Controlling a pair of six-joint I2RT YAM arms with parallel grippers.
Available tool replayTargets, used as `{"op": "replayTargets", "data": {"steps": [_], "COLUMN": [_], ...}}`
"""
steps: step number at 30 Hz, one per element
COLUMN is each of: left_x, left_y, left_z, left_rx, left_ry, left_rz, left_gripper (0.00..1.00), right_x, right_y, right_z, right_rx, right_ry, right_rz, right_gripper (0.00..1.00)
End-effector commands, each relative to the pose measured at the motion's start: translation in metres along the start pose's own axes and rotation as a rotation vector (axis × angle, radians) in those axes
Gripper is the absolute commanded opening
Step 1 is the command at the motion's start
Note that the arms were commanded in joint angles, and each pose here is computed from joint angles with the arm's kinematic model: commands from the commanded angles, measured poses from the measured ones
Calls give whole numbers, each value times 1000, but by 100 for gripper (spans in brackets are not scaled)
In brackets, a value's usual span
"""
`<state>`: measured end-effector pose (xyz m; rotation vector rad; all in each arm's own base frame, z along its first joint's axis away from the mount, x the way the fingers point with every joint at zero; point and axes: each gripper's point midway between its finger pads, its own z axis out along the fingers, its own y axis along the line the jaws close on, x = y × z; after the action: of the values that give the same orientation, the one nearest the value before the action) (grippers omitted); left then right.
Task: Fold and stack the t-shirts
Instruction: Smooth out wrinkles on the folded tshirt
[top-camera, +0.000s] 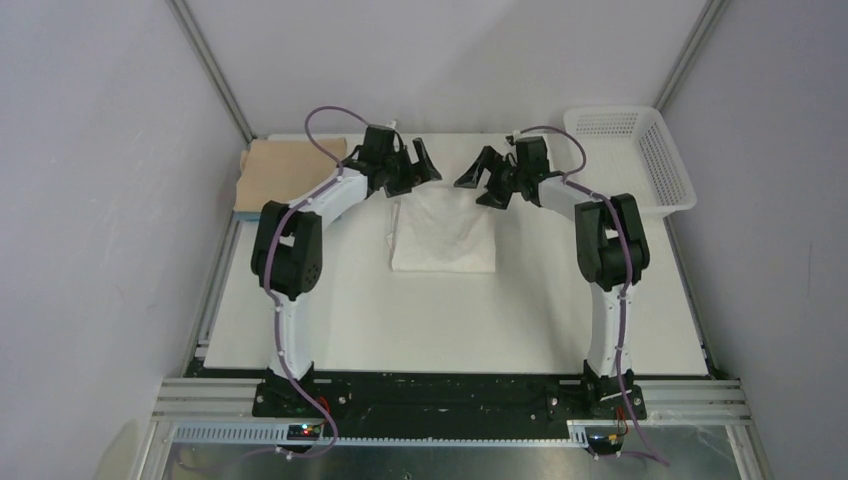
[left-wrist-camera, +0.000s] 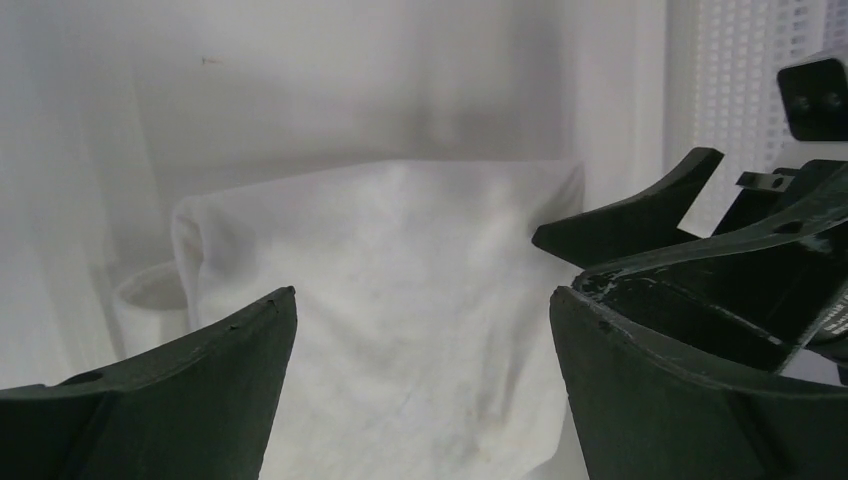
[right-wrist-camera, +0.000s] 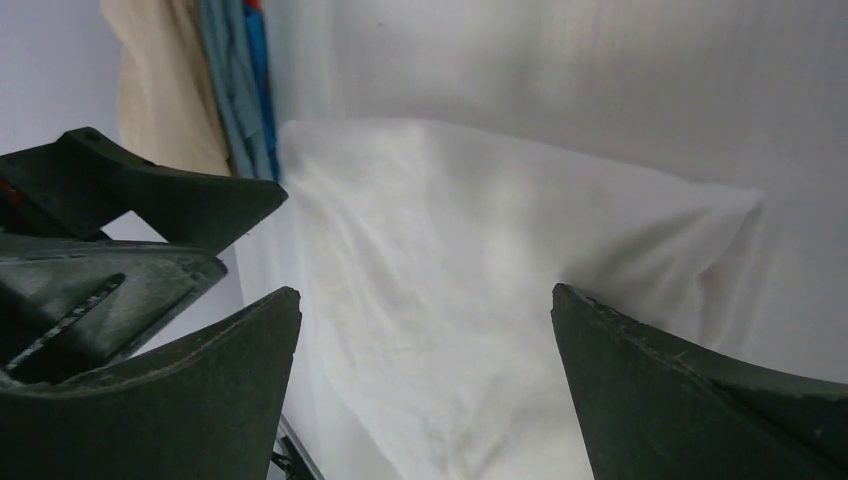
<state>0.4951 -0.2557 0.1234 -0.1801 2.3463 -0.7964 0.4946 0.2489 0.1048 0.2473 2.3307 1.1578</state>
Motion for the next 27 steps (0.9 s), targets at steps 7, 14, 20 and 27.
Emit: {"op": "replayTargets", "data": {"steps": [7, 14, 20, 27], "left_x": [22, 15, -39, -7], "left_y": [80, 71, 22, 56], "left_z": [33, 27, -49, -62], "left_rx": [-214, -146, -113, -233], "left_ry": [10, 38, -153, -108], "left_rz": [-127, -96, 53, 78], "left_gripper": [100, 100, 100, 100], "right_x": [-6, -7, -30, 36], "right_y": [-41, -23, 19, -14], "right_z": [16, -7, -78, -150], "right_rx": [19, 35, 102, 303], "right_ry": [6, 37, -132, -234], "right_rz": [70, -6, -123, -88], "right_gripper": [100, 100, 99, 100]}}
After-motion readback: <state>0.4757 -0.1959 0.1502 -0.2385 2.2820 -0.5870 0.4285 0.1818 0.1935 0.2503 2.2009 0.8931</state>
